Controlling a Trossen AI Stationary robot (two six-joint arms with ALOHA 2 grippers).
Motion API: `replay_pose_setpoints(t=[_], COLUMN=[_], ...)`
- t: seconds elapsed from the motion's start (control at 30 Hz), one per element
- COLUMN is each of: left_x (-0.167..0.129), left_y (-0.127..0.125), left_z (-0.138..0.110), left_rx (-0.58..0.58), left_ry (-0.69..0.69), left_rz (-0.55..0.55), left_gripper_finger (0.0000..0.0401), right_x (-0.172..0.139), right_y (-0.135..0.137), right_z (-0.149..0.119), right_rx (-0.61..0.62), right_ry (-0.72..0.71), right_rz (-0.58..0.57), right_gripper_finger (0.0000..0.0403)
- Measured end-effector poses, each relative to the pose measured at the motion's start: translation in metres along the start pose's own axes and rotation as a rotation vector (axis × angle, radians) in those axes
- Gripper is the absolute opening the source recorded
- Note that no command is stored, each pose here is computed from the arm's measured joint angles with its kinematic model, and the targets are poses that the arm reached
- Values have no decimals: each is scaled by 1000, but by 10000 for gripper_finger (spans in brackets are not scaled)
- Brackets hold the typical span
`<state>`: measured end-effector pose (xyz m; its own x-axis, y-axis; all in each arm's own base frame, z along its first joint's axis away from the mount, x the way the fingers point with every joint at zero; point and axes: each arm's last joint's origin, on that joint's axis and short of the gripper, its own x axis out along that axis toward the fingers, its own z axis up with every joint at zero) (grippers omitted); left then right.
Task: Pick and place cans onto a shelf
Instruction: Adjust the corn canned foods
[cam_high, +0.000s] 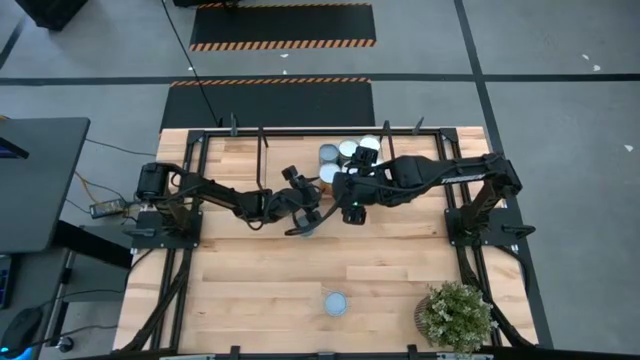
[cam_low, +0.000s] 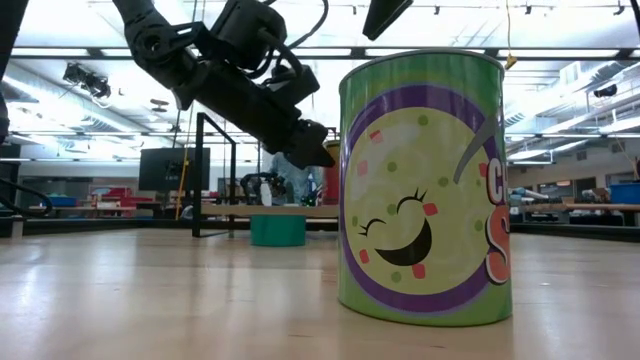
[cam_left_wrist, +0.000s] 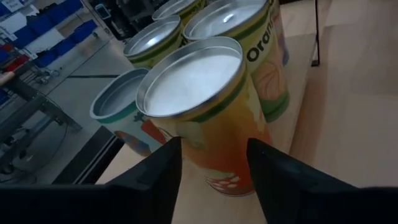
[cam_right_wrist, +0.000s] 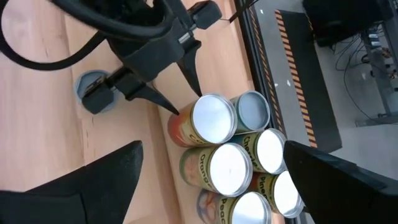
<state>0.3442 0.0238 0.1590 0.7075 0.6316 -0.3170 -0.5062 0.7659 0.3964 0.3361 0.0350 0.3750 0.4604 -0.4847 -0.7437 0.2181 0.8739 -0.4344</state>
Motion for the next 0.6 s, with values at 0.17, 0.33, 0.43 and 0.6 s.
replay_pose_setpoints(t=[0.17,0.33,0.43,0.6], left_x=[0,-5,-14,-32], left_y=[0,-1,5,24], left_z=[2,2,7,20], left_rx=[-29,0,18,-1], left_ry=[-18,9,31,59], left_rz=[-1,6,29,4], left_gripper_finger=[172,172,172,172], right_x=[-3,-3,-3,2], right_y=[3,3,3,5], right_z=[0,-1,-1,-3], right_rx=[-3,1,0,3], right_ry=[-7,-2,0,9], right_rz=[3,2,2,0], right_gripper_finger=[396,396,396,396])
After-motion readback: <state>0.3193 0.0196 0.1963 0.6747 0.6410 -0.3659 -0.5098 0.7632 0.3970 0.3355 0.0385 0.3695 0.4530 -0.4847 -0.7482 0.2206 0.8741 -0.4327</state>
